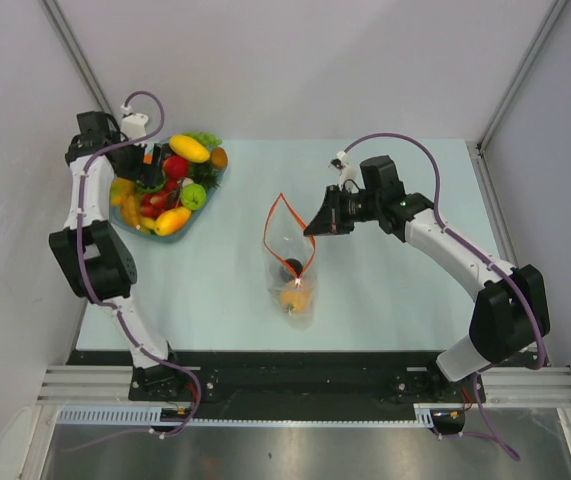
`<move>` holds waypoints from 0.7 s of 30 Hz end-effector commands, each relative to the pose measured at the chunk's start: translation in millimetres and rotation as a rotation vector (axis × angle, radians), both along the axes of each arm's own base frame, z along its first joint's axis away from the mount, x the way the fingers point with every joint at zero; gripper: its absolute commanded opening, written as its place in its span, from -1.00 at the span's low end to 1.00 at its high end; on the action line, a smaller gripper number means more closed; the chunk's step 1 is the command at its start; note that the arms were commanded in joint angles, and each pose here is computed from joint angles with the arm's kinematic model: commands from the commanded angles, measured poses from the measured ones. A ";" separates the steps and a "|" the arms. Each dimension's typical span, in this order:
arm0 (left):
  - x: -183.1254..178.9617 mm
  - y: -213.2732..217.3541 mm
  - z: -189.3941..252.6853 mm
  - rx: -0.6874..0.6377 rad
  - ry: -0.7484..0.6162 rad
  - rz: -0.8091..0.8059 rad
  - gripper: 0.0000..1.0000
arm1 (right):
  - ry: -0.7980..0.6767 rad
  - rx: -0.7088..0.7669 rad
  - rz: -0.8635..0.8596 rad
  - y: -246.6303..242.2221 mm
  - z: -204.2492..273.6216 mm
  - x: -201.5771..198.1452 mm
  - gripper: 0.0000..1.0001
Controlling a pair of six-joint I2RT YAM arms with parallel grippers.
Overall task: Place the food in the zip-top bag and seal the zipper
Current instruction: Pick up the fake fruit from the bin.
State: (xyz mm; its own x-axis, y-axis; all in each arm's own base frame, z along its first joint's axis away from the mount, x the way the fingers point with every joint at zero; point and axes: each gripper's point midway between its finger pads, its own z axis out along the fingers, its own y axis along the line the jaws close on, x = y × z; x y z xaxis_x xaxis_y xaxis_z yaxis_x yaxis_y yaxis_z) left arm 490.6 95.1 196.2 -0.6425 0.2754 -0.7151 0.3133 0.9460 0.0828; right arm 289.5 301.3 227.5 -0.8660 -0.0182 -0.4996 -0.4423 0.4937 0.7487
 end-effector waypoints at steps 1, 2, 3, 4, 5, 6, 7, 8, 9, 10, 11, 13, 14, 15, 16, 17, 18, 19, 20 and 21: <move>20.1 7.8 11.3 -0.008 -0.058 -0.006 0.99 | -0.043 0.006 0.013 2.1 7.4 3.0 -1.00; 21.4 8.0 9.2 -0.010 -0.057 -0.007 0.99 | -0.040 0.005 0.012 2.2 7.2 3.2 -1.00; 24.8 9.7 7.9 -0.006 -0.064 -0.002 0.99 | -0.042 0.008 0.013 2.1 8.6 3.6 -1.00; 27.1 10.4 2.2 -0.008 -0.060 -0.002 0.99 | -0.040 0.006 0.012 2.2 7.4 4.1 -1.00; 28.6 11.1 0.4 -0.006 -0.062 -0.001 0.99 | -0.036 0.007 0.014 2.5 7.4 3.8 -1.00; 33.1 13.6 0.8 0.001 -0.079 0.009 0.99 | -0.037 0.007 0.014 2.8 7.4 4.5 -1.00; 35.2 14.5 -2.4 0.002 -0.078 0.010 0.99 | -0.038 0.008 0.016 3.0 8.1 4.5 -1.00; 38.4 16.0 -2.9 0.006 -0.088 0.013 0.99 | -0.033 0.006 0.016 3.2 6.2 4.8 -1.00; 40.3 17.9 -3.8 0.012 -0.091 0.018 0.99 | -0.030 0.005 0.015 3.1 6.0 4.6 -1.00; 41.8 18.7 -6.0 0.014 -0.091 0.019 0.99 | -0.032 0.005 0.016 3.3 5.6 5.0 -1.00; 43.9 20.2 -10.2 0.017 -0.087 0.021 0.99 | -0.032 0.006 0.015 3.2 6.2 4.8 -1.00; 45.2 23.2 -13.2 0.026 -0.084 0.026 0.99 | -0.030 0.003 0.016 3.2 4.7 5.0 -1.00; 46.0 23.2 -16.3 0.027 -0.079 0.027 0.99 | -0.032 0.004 0.015 3.1 4.9 6.0 -1.00; 46.6 23.6 -18.5 0.027 -0.076 0.028 0.98 | -0.030 0.003 0.015 3.0 4.4 5.8 -1.00; 47.0 23.7 -19.1 0.027 -0.075 0.028 0.96 | -0.028 0.001 0.015 3.5 3.5 5.9 -1.00; 46.0 24.2 -21.6 0.027 -0.066 0.024 0.89 | -0.027 0.000 0.014 3.1 2.9 6.5 -1.00; 46.1 23.5 -20.5 0.029 -0.066 0.021 0.84 | -0.018 -0.002 0.014 3.6 0.1 7.0 -1.00; 45.2 24.6 -20.5 0.029 -0.064 0.020 0.81 | -0.019 0.000 0.018 4.6 1.3 6.7 -1.00; 42.3 24.1 -20.8 0.026 -0.055 0.017 0.73 | -0.013 -0.003 0.018 4.5 -0.3 6.6 -1.00; 40.3 24.3 -17.1 0.031 -0.058 0.012 0.69 | -0.016 -0.001 0.018 4.7 0.1 7.0 -1.00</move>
